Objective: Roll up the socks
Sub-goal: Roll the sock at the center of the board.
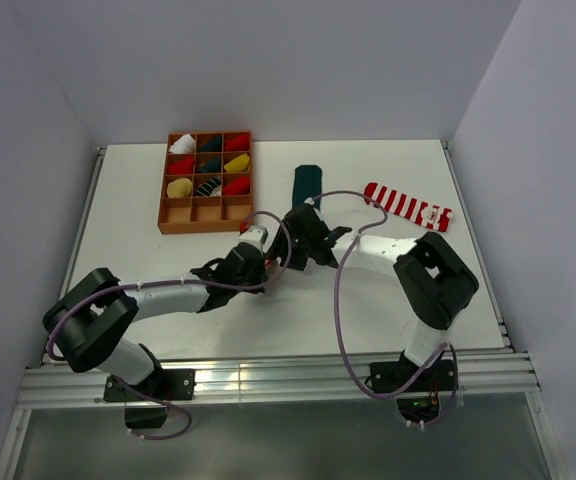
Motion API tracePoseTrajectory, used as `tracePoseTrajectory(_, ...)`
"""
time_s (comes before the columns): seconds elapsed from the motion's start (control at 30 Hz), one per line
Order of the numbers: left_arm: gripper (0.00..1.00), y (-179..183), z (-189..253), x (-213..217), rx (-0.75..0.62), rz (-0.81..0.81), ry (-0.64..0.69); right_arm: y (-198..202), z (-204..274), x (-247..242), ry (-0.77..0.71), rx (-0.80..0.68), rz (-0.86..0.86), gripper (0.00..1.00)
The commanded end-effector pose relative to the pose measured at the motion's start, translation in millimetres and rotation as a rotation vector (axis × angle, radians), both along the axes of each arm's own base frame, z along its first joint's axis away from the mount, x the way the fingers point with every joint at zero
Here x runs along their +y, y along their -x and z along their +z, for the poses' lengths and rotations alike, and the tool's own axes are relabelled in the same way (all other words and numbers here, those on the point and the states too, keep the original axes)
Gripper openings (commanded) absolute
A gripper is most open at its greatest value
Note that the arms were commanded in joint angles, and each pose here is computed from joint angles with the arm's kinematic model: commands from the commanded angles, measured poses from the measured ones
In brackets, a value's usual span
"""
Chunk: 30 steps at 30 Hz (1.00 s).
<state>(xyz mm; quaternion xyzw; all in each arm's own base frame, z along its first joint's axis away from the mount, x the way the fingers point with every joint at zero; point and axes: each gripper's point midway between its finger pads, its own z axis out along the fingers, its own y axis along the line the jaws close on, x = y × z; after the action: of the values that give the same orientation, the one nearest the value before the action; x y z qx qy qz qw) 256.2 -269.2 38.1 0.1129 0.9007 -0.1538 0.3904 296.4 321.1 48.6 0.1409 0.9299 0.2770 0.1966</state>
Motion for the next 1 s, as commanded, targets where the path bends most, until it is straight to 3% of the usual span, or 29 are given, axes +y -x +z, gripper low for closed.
tracePoseTrajectory(0.0,0.01,7.1,8.7,-9.4,0.132,-0.044,0.221,-20.1,40.9,2.9,-0.117,-0.142,-0.059,0.59)
tracePoseTrajectory(0.43,0.01,-1.4,-16.4,13.9,0.453,0.065,0.528,-11.8,18.7,2.3,-0.165,-0.117,-0.095,0.64)
tracePoseTrajectory(0.97,0.01,-5.7,-35.2,24.5,0.577,0.153,0.633,-17.8,-18.8,9.7,-0.118,-0.071,-0.094,0.64)
